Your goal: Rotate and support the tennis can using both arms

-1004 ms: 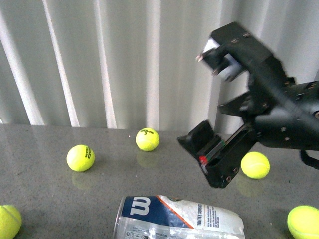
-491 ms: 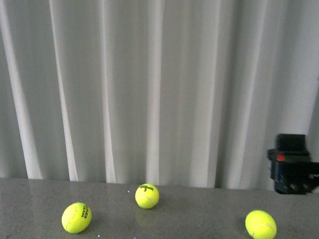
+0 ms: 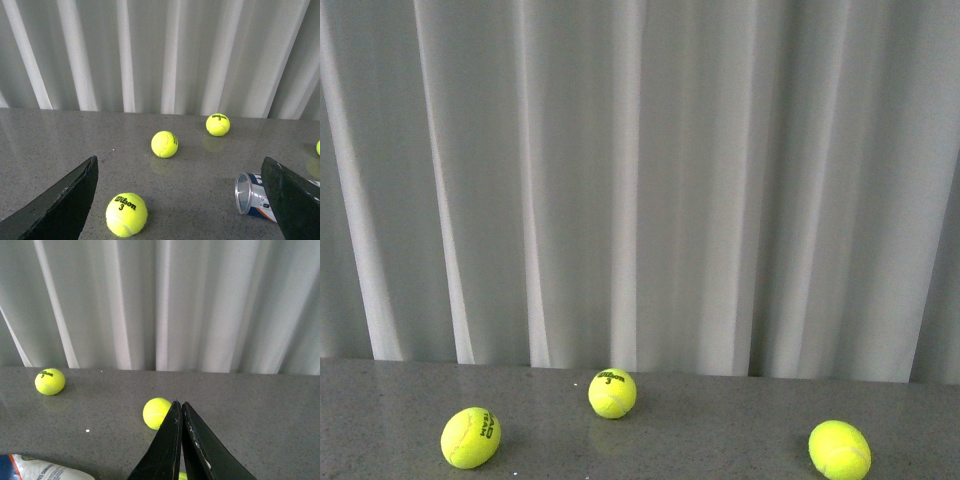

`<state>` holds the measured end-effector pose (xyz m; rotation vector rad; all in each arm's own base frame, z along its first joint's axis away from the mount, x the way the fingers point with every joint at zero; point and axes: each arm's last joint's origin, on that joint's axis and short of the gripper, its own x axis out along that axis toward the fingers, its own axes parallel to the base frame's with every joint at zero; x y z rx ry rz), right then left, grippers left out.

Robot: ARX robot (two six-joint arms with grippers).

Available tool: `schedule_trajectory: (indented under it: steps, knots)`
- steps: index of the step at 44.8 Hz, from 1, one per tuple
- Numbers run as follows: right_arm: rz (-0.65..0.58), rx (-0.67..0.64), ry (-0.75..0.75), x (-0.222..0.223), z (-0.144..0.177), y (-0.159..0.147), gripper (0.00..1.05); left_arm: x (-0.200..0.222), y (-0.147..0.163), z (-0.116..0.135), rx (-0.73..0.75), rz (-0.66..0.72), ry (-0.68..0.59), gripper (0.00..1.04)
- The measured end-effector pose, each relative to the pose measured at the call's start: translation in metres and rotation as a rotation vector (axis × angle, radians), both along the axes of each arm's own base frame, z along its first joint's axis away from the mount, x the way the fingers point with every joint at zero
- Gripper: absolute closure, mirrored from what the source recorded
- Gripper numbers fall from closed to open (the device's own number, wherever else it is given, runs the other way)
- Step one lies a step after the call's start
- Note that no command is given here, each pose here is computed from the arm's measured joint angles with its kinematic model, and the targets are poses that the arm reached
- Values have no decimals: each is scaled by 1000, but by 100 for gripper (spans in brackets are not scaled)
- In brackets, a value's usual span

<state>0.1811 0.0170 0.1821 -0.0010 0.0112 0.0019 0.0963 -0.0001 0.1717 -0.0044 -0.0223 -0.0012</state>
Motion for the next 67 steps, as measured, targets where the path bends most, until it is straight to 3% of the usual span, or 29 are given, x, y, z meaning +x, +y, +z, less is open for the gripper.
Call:
schedule_trajectory:
  steps: [22,67]
  knots:
    - [-2,1,11,-39,-21,-17,101,0,0,0,0,0,0,7]
    - [2,1,-19,-71,-14,-17,101,0,0,0,0,0,0,7]
